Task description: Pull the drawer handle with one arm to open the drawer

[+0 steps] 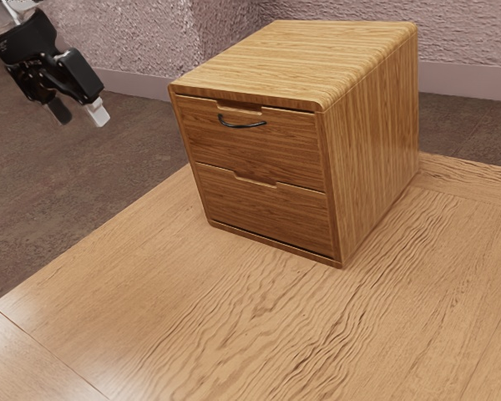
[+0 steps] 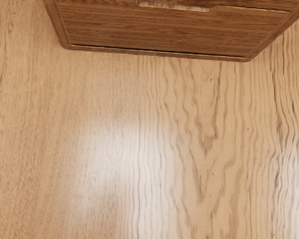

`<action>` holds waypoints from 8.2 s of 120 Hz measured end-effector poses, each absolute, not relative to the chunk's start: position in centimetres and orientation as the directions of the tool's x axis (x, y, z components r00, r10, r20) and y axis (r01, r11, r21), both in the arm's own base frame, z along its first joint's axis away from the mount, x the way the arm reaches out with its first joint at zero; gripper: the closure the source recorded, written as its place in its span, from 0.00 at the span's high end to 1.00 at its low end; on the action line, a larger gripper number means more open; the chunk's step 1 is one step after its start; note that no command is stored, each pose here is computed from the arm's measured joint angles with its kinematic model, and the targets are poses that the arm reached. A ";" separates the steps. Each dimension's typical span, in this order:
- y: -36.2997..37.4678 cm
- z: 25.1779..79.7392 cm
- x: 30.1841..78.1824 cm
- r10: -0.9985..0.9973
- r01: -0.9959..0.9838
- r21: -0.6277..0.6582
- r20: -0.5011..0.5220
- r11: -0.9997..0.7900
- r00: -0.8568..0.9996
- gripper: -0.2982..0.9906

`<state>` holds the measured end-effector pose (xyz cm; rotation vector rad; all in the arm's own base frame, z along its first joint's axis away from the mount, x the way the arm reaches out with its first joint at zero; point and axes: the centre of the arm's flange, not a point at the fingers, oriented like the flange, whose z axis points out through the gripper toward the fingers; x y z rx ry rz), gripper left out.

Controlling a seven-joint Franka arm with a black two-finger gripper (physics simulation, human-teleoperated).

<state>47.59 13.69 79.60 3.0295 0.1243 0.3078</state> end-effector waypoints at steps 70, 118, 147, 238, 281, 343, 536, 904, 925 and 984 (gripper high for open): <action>20.5 76.2 48.2 0.163 0.155 0.059 0.155 -0.986 0.974 0.75; 11.8 72.4 53.5 -0.300 -0.299 -0.027 0.121 -0.954 0.946 0.75; 5.1 73.2 55.5 -0.596 -0.565 -0.205 0.154 -0.799 0.788 0.75; 10.1 70.9 58.6 -0.852 -0.762 -0.430 0.034 -0.484 0.522 0.75; 6.5 69.0 60.8 -0.933 -0.823 -0.477 -0.015 -0.310 0.360 0.75; 7.5 67.1 62.2 -0.951 -0.852 -0.466 -0.064 -0.239 0.302 0.75; 1.1 69.7 62.4 -0.986 -0.846 -0.521 -0.056 -0.108 0.160 0.52; 5.9 66.3 61.5 -0.972 -0.838 -0.518 -0.046 -0.174 0.230 0.21; 5.9 66.5 58.8 -0.973 -0.840 -0.512 -0.036 -0.179 0.230 0.22; 22.5 70.7 43.9 -0.831 -0.712 -0.493 0.041 -0.500 0.555 0.44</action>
